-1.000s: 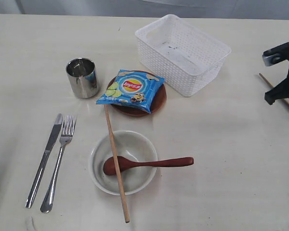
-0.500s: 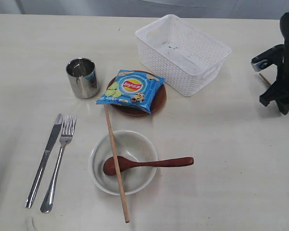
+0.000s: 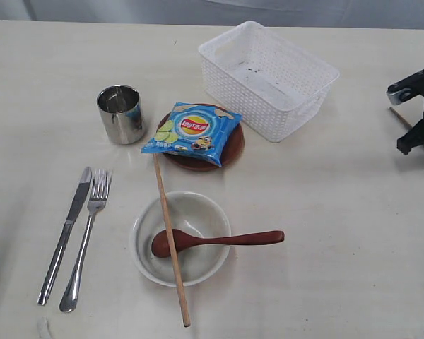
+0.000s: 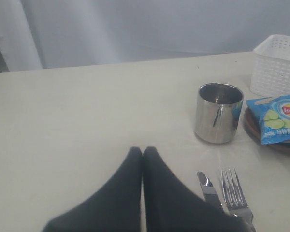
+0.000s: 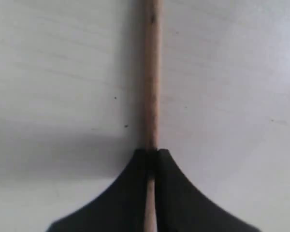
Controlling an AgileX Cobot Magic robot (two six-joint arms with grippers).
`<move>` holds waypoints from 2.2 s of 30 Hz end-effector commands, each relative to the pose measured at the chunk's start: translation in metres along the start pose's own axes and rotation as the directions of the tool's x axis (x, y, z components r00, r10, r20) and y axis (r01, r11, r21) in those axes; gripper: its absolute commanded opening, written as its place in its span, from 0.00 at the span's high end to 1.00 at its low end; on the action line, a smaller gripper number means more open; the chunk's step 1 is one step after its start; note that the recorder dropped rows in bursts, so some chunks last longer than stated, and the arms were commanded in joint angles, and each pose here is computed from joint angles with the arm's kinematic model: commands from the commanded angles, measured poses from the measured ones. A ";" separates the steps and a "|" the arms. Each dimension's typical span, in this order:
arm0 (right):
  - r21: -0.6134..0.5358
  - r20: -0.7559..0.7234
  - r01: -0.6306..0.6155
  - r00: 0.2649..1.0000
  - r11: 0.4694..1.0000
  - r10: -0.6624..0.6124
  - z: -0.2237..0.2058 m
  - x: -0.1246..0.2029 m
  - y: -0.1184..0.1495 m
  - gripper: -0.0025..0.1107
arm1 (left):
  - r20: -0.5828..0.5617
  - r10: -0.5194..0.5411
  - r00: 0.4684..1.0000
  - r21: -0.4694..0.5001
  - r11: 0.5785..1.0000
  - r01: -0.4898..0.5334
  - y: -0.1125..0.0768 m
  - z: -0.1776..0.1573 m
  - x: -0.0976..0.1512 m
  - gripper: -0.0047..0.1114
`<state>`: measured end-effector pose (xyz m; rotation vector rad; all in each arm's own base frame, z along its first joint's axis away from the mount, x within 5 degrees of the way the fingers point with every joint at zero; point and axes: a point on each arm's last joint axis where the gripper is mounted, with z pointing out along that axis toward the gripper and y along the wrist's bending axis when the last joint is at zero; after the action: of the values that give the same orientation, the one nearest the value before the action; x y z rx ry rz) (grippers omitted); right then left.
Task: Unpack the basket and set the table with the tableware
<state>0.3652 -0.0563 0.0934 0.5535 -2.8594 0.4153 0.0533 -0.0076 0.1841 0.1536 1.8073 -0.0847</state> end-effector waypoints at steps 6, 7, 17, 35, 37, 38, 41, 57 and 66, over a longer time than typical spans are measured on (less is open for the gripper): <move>-0.527 0.114 0.059 0.993 0.848 0.002 0.030 -0.005 0.039 0.98 | 0.008 -0.001 1.000 0.006 1.000 0.001 0.000 0.000 0.000 0.96; -0.555 0.129 0.062 0.992 0.830 0.012 0.026 -0.007 0.042 0.98 | 0.008 -0.001 1.000 0.006 1.000 0.001 0.000 0.000 0.000 0.96; -0.622 0.230 0.091 0.971 0.778 0.071 -0.015 -0.003 0.042 0.98 | 0.008 -0.001 1.000 0.006 1.000 0.001 0.000 0.000 0.000 0.96; -0.578 0.348 0.033 0.914 0.815 0.209 -0.109 0.049 0.051 0.98 | 0.008 -0.001 1.000 0.006 1.000 0.001 0.000 0.000 0.000 0.96; -0.584 0.339 0.020 0.914 0.811 0.222 -0.120 0.055 0.066 0.98 | 0.008 -0.001 1.000 0.006 1.000 0.001 0.000 0.000 0.000 0.96; -0.588 0.331 0.015 0.917 0.809 0.224 -0.125 0.059 0.077 0.98 | 0.008 -0.001 1.000 0.006 1.000 0.001 0.000 0.000 0.000 0.96; -0.583 0.335 0.053 0.925 0.810 0.181 -0.137 0.074 0.107 0.98 | 0.008 -0.001 1.000 0.006 1.000 0.001 0.000 0.000 0.000 0.96; -0.627 0.192 -0.356 0.792 0.693 0.580 -0.138 0.063 0.128 0.51 | 0.008 -0.001 1.000 0.006 1.000 0.001 0.000 0.000 0.000 0.96; -0.719 -0.010 -0.495 0.709 0.487 0.705 -0.106 0.026 0.149 0.51 | 0.008 -0.001 1.000 0.006 1.000 0.001 0.000 0.000 0.000 0.96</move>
<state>0.2920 0.0931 0.1785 -0.5474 -3.0996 -0.6971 0.0533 -0.0076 0.1841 0.1536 1.8073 -0.0847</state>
